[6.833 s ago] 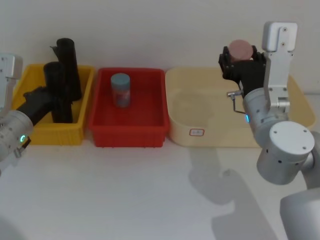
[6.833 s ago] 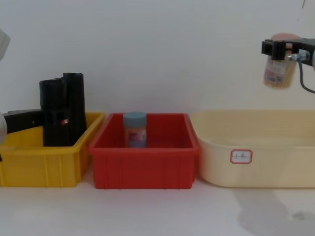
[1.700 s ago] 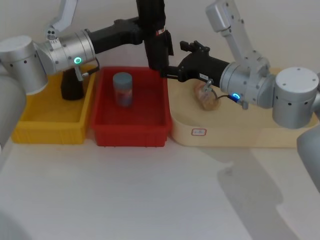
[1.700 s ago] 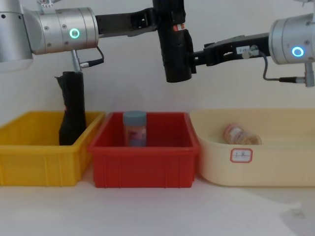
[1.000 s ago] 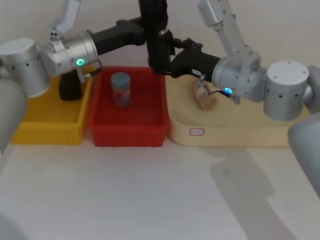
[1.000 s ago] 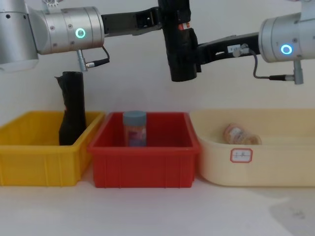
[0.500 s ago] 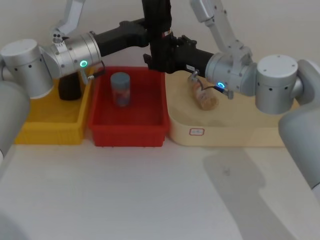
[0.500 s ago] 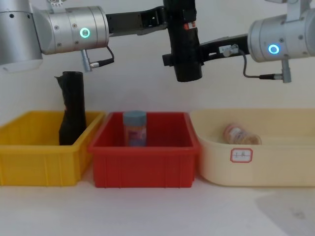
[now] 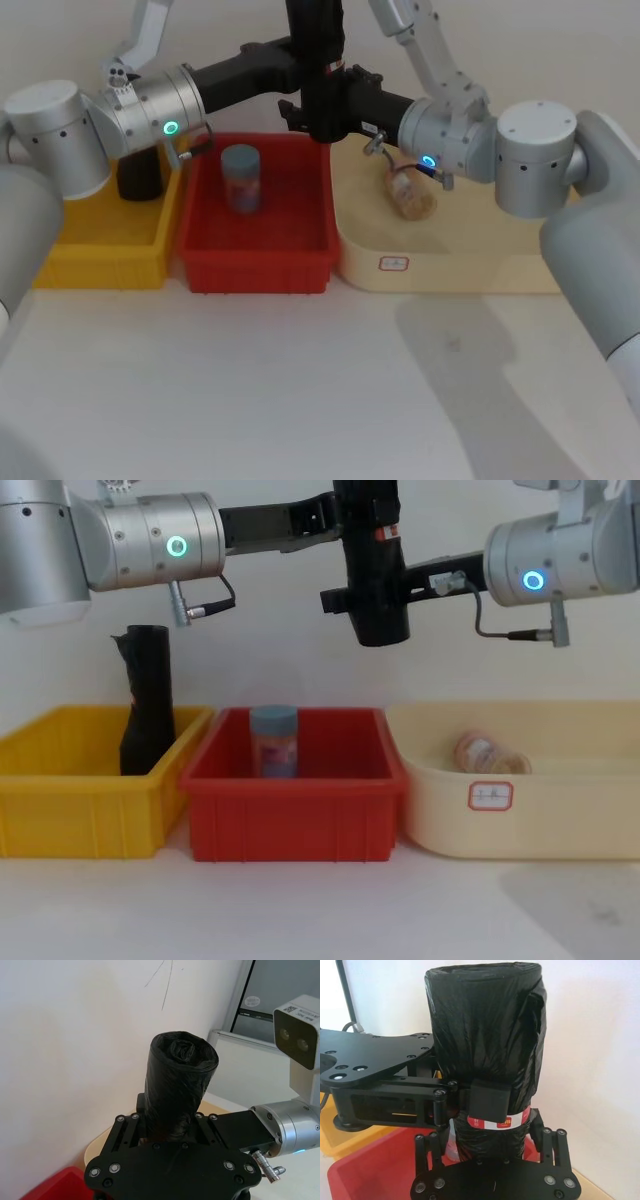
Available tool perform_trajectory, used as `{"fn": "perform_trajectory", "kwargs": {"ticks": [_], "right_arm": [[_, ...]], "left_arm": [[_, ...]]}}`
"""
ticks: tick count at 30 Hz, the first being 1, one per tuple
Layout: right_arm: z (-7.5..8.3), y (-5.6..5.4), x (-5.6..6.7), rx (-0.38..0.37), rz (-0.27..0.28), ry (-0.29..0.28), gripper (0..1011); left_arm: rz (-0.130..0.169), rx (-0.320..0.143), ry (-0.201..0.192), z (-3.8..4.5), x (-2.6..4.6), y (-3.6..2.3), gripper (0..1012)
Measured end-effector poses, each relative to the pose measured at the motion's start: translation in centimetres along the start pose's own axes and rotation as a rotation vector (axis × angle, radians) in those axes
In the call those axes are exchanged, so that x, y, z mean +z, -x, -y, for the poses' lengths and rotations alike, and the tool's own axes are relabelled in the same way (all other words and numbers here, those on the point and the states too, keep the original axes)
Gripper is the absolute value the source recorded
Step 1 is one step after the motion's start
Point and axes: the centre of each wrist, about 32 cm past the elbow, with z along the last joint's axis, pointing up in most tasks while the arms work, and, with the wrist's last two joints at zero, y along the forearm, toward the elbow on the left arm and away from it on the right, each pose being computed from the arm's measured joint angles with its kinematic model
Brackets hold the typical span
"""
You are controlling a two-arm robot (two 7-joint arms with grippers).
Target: Pick up the garbage bag with the one hand and transfer it to the other hand.
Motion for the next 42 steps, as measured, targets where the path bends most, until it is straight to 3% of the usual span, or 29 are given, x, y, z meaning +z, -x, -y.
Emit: {"fn": "perform_trajectory", "kwargs": {"ticks": [7, 13, 16, 42], "right_arm": [[-0.33, -0.03, 0.03, -0.001, -0.001, 0.001, 814], [-0.50, -0.06, 0.09, -0.002, 0.000, 0.001, 596], [-0.57, -0.06, 0.11, -0.002, 0.000, 0.001, 546], [-0.75, -0.08, 0.10, -0.003, 0.000, 0.002, 546]], "left_arm": [[-0.004, 0.004, 0.002, 0.04, -0.03, 0.07, 405], [-0.006, 0.006, 0.003, 0.06, -0.04, 0.12, 405], [-0.007, 0.006, 0.003, 0.08, -0.04, 0.14, 405], [-0.010, 0.005, 0.004, 0.16, -0.07, 0.22, 437]]}}
